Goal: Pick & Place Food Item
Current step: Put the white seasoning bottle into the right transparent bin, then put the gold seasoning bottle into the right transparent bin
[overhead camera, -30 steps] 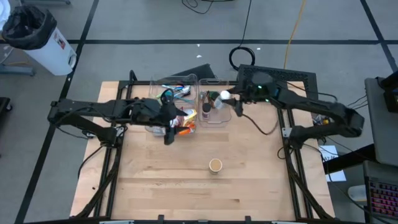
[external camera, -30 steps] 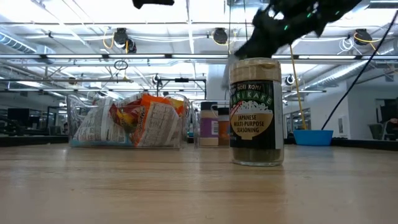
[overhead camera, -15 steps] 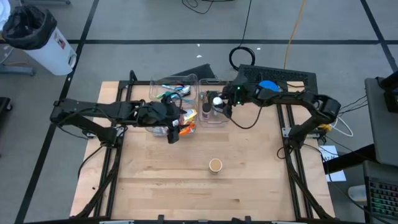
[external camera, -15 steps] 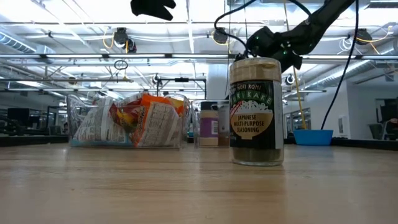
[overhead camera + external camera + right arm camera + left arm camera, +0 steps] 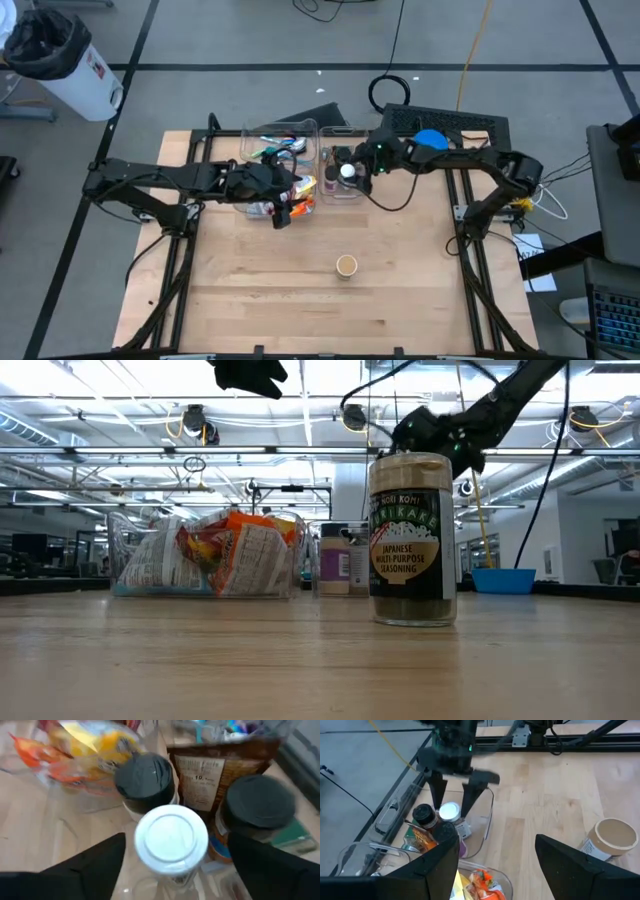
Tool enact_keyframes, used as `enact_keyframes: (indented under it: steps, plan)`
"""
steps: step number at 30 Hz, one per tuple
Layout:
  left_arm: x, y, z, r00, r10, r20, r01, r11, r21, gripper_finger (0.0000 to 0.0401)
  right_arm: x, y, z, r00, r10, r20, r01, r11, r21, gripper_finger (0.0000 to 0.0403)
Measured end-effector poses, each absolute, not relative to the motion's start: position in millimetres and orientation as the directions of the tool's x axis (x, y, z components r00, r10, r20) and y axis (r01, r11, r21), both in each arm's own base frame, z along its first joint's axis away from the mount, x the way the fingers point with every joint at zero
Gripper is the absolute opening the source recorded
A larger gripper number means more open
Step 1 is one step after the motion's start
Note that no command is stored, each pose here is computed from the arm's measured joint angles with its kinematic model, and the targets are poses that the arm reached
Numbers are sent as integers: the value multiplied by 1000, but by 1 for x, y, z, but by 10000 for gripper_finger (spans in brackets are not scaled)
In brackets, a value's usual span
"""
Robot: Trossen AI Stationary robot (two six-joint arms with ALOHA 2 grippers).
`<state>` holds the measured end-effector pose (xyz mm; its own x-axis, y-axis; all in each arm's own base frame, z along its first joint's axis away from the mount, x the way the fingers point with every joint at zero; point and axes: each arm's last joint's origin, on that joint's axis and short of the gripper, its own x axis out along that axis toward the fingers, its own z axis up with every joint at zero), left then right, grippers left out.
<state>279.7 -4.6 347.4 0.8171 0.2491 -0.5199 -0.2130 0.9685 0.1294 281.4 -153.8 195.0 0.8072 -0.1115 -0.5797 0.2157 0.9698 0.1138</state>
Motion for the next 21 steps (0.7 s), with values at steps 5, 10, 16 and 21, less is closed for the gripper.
enact_keyframes:
  steps: [5,10,16,21]
  plan:
    - [280,-5,347,818,249,-519,-212,969,130,269,258,-141,237,833,-132,-537,232,965,123,368]
    - [282,-5,351,841,248,-481,-218,969,118,269,219,-120,287,881,-165,-442,244,962,126,369]
    - [287,-5,362,895,244,-372,-230,970,84,269,173,-92,327,926,-189,-326,254,952,171,366]
    - [291,-5,371,927,243,-285,-237,970,56,269,142,-74,344,947,-199,-252,264,930,254,366]
